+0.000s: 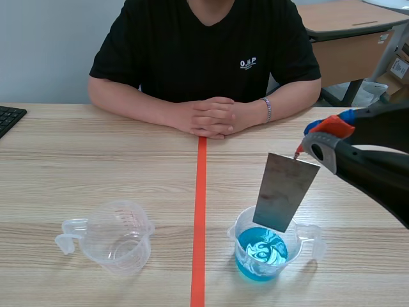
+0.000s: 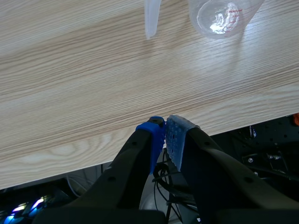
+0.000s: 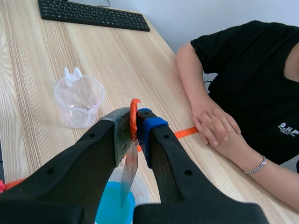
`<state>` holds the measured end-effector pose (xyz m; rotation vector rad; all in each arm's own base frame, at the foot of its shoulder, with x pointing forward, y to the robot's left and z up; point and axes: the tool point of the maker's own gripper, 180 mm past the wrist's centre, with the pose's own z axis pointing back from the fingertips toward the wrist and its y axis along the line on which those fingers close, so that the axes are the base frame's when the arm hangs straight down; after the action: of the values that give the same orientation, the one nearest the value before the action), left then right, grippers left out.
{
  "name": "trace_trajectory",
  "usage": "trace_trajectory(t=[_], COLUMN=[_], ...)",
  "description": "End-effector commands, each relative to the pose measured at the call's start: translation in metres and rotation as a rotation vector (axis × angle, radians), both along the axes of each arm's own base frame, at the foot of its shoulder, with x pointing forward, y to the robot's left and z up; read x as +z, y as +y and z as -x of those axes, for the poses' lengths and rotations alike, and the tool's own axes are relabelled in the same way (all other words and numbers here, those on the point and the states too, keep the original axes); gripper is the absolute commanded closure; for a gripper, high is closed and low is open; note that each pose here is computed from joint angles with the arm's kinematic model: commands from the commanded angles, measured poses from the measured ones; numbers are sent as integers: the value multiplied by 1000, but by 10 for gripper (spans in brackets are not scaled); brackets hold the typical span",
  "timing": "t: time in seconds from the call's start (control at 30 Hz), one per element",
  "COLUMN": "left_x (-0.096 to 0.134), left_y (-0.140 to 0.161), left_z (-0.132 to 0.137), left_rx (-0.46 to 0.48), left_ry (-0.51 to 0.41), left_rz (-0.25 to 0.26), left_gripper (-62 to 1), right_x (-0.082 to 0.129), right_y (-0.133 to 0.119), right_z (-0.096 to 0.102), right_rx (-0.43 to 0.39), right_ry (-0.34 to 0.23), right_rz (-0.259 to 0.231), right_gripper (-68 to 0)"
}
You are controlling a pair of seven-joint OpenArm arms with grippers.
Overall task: Do the redox reaction experiment.
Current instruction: 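Lower the plate into the blue solution, then hold the plate still in the solution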
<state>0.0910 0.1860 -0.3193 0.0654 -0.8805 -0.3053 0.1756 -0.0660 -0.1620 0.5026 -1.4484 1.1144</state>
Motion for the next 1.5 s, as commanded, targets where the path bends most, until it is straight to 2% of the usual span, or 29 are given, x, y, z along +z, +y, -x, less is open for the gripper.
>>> trace_trajectory(t=[0.0,0.37,0.97,1.47], left_x=[3,-2,-2,-2], left_y=[-2,0,0,0], left_z=[-1,3,2,2], left_rx=[-3,2,2,2], left_ry=[-12,8,8,8], left_rz=[8,3,2,2], left_gripper=[-57,-57,-57,-57], right_x=[5,-11,-82,-86], right_y=[-1,-5,-5,-6], right_z=[1,-7,-27,-28], right_rx=[13,12,20,20], right_ry=[-13,-1,128,136], right_rz=[-22,-39,-19,-15], right_gripper=[-15,-15,-15,-15])
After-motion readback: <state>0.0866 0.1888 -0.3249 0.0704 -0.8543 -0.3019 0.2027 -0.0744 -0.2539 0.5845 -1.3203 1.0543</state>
